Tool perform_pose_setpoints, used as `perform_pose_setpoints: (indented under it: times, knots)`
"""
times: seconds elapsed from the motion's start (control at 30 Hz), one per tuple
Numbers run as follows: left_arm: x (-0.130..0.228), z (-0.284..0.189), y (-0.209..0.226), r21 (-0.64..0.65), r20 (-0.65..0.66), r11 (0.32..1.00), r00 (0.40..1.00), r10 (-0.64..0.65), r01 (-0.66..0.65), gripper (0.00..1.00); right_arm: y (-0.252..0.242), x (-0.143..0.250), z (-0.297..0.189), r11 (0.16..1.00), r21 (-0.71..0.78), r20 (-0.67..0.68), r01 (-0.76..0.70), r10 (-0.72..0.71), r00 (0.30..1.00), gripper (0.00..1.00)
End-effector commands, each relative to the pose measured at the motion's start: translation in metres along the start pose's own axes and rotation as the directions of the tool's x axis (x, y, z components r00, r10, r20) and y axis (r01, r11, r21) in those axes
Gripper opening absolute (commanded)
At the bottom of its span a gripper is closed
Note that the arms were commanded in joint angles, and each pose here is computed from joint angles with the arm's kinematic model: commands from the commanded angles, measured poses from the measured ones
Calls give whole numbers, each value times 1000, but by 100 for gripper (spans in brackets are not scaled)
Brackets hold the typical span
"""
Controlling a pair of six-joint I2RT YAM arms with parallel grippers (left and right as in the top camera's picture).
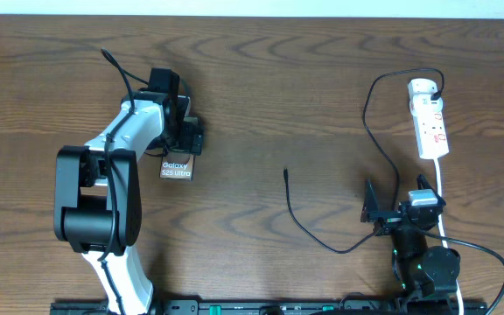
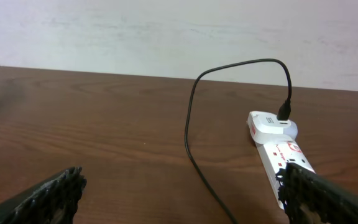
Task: Plug charger to phone and switch on socket
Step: 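Lower the left gripper onto the phone and close on its edges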
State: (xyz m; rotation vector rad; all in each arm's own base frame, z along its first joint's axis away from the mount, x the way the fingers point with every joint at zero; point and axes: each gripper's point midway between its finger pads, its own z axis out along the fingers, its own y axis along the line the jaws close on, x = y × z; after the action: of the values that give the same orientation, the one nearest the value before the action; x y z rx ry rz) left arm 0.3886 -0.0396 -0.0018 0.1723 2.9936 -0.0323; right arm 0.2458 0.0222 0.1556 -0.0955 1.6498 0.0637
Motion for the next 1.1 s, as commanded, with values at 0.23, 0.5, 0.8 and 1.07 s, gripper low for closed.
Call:
perform_pose_setpoints:
  times: [0.23, 0.5, 0.8, 1.07]
  knots:
    - [18, 14, 2, -3, -59, 1000, 998, 3, -3, 94, 1, 1, 0, 1000, -8, -3, -11, 11, 1000, 99]
    - [18, 14, 2, -4, -59, 1000, 998, 3, -3, 91, 1, 1, 0, 1000, -8, -3, -11, 11, 1000, 99]
    - [18, 14, 2, -3, -59, 1000, 998, 3, -3, 81, 1, 1, 0, 1000, -8, -3, -11, 11, 1000, 99]
    - [18, 14, 2, -3, -59, 1000, 998, 3, -3, 75, 1, 1, 0, 1000, -8, -3, -11, 11, 1000, 99]
